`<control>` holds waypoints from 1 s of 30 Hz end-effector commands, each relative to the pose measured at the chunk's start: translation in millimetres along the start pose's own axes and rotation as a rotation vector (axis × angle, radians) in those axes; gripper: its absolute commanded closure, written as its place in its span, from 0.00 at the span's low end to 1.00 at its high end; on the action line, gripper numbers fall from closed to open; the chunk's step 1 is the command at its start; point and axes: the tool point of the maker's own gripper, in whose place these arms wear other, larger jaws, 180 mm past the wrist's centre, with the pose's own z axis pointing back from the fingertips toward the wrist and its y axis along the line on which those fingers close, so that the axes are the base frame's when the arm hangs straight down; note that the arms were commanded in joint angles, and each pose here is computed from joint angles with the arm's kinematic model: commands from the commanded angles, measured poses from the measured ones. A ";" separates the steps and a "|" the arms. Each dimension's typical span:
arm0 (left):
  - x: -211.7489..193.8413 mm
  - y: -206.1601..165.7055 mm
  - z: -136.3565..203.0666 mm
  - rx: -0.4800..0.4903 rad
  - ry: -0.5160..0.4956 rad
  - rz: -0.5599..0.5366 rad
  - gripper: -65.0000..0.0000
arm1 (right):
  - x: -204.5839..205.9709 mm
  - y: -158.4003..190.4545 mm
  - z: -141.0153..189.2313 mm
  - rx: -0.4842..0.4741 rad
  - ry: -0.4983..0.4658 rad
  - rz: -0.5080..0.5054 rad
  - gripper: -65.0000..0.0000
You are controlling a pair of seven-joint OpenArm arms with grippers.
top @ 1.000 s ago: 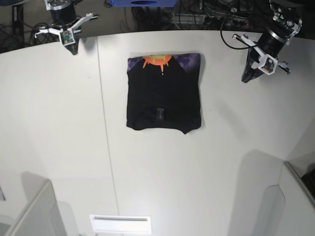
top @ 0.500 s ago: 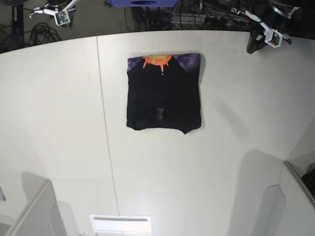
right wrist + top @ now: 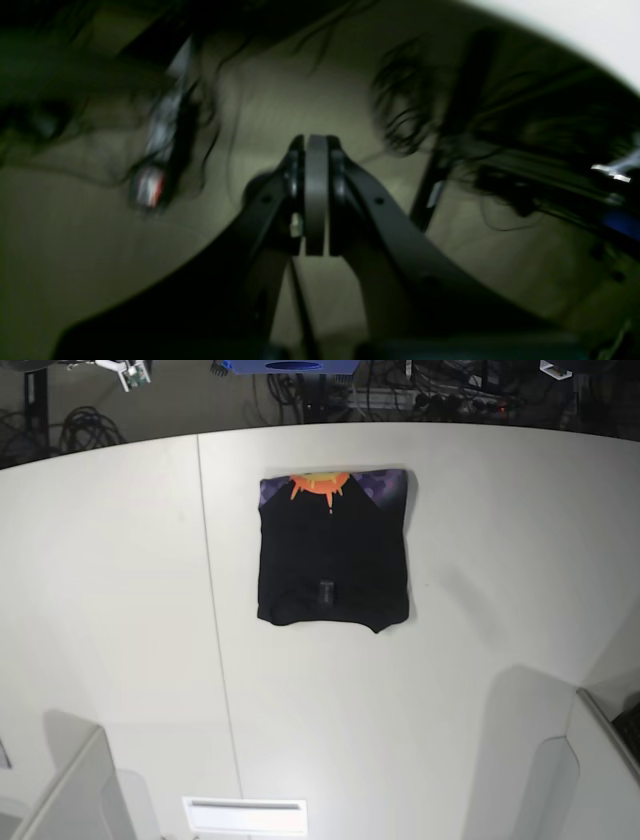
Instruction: Fold the T-shirt properly
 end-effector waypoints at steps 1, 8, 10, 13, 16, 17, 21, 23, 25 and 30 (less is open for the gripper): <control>-3.5 3.5 8.2 0.006 0.003 0.013 1.00 | -6.7 5.4 3.5 0.029 0.028 0.014 1.00; -74.9 -7.6 12.4 0.007 0.146 0.156 1.00 | -48.2 24.0 -25.0 0.135 0.179 0.037 1.00; -95.6 -9.9 7.3 0.013 0.180 0.202 1.00 | -64.9 37.0 -35.0 0.173 0.224 0.037 1.00; -117.8 -14.2 -0.3 0.018 0.216 0.254 1.00 | -85.0 55.6 -45.9 0.229 0.279 0.047 1.00; -136.4 -24.9 -8.1 -0.004 0.255 0.293 1.00 | -104.2 68.1 -57.5 0.300 0.331 0.093 1.00; -142.3 -29.0 -10.8 -0.018 0.271 0.301 1.00 | -109.8 74.6 -61.5 0.335 0.348 0.090 1.00; -172.2 -51.5 -19.8 -0.098 0.375 0.282 1.00 | -132.4 87.9 -81.1 0.423 0.436 0.060 1.00; -191.9 -51.4 -24.4 -0.090 0.442 0.241 1.00 | -144.2 88.5 -92.7 0.431 0.485 0.069 1.00; -205.5 -48.1 -29.6 -0.081 0.489 0.225 1.00 | -149.8 98.9 -101.9 0.443 0.505 0.058 1.00; -223.4 -41.9 -53.5 -0.092 0.567 0.221 1.00 | -155.4 111.3 -122.6 0.434 0.502 -0.012 1.00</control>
